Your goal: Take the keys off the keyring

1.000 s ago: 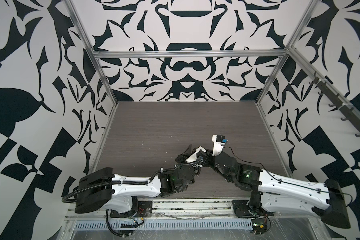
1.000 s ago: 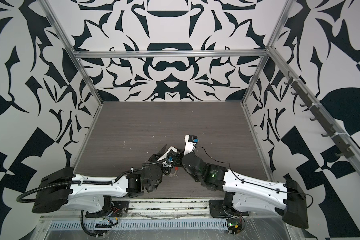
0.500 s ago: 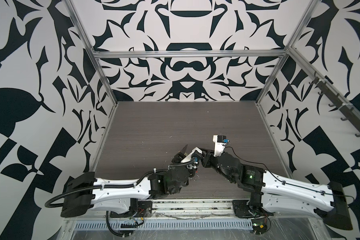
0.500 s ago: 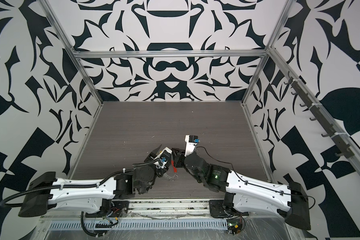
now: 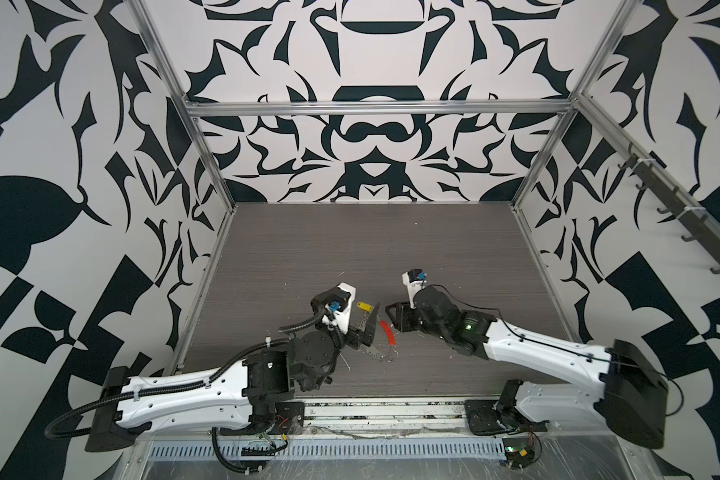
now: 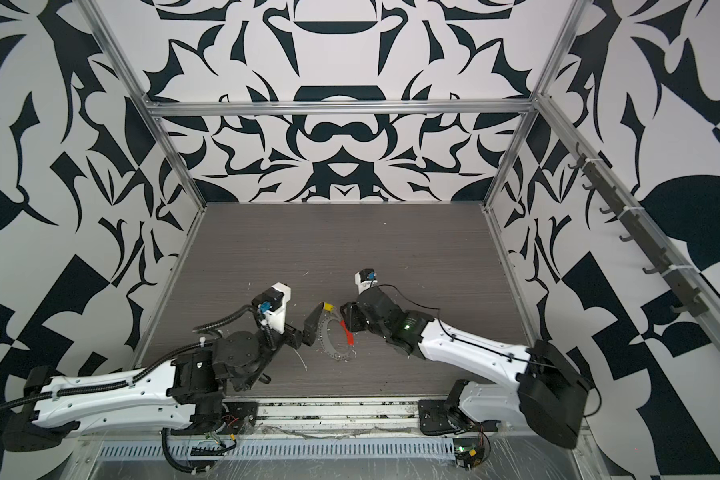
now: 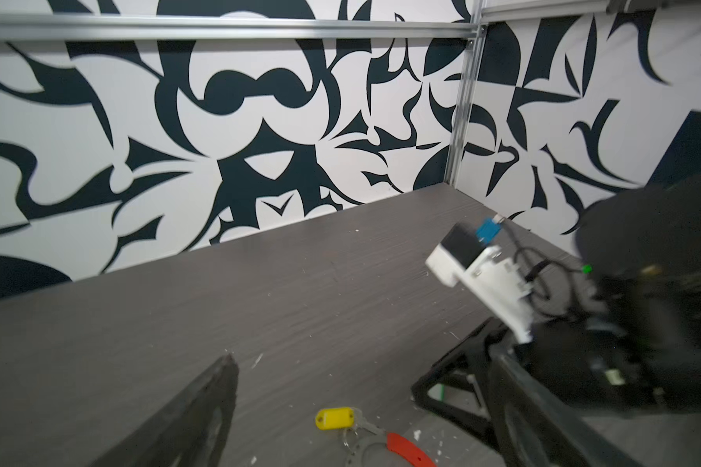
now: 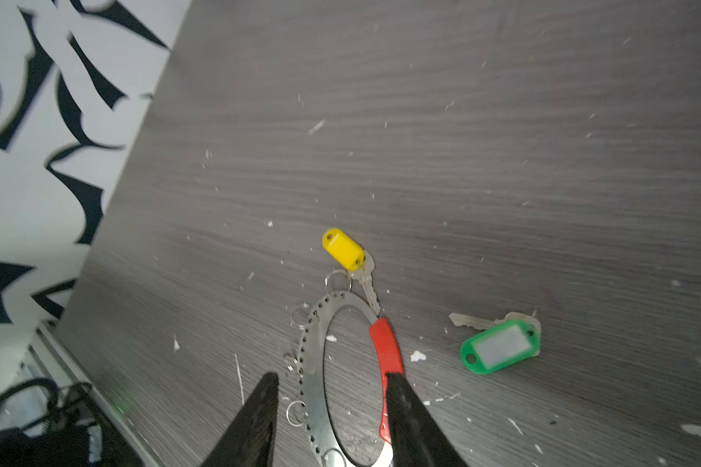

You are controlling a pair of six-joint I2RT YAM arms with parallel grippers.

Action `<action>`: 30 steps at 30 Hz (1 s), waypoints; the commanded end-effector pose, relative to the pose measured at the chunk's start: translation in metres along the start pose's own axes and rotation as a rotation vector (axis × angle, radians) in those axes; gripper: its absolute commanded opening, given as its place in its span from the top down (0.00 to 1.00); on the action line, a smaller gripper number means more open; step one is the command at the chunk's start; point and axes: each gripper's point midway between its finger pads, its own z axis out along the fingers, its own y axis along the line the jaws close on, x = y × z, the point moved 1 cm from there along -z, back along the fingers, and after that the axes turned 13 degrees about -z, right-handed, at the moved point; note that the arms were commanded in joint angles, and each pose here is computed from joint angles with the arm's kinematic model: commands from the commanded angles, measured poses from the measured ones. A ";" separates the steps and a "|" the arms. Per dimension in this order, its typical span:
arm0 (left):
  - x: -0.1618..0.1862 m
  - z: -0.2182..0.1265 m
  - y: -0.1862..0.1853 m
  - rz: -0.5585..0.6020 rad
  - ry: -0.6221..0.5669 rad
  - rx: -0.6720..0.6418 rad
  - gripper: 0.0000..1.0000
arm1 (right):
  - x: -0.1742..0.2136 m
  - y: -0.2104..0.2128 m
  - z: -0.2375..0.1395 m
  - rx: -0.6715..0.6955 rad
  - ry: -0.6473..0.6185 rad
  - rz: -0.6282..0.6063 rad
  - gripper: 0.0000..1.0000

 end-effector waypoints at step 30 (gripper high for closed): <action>0.026 -0.028 0.036 -0.203 0.014 0.047 0.01 | 0.011 0.035 0.107 0.401 0.075 -0.321 0.59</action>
